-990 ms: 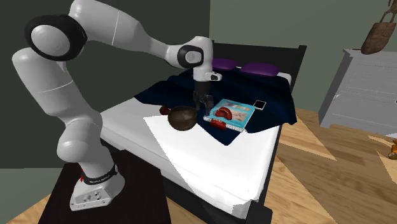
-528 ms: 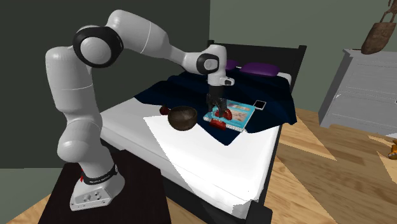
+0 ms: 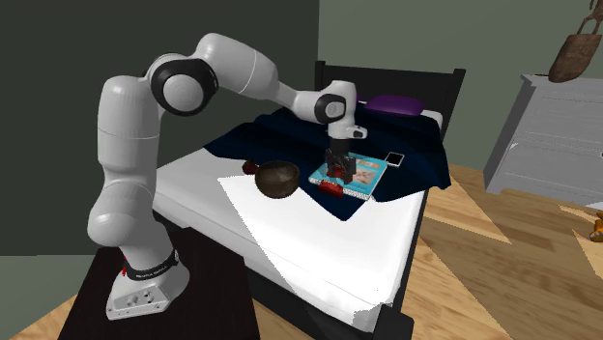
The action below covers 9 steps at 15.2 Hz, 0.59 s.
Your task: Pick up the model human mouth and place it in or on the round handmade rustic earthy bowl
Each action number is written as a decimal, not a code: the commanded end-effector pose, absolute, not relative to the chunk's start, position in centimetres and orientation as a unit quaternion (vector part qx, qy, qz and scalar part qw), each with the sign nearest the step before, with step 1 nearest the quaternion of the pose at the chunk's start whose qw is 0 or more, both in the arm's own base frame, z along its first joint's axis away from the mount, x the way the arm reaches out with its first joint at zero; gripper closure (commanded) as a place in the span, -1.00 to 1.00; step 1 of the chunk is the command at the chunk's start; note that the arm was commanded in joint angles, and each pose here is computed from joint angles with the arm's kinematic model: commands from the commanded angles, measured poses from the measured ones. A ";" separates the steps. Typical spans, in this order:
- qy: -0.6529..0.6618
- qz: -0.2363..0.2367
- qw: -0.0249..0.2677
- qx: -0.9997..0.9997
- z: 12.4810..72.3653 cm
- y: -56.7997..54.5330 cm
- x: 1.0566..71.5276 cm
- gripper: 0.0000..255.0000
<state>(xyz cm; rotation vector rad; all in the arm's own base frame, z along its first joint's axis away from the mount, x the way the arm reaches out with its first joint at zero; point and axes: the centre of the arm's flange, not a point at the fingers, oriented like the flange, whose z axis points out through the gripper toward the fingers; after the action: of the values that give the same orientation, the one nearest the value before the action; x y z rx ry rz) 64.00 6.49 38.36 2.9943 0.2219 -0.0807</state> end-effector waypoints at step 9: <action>0.074 -0.027 0.069 0.995 35.9 6.3 63.9 -1.00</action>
<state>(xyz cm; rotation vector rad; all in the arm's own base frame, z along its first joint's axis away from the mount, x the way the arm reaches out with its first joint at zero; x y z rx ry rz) 63.93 6.26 35.91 2.9944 0.2218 -0.0801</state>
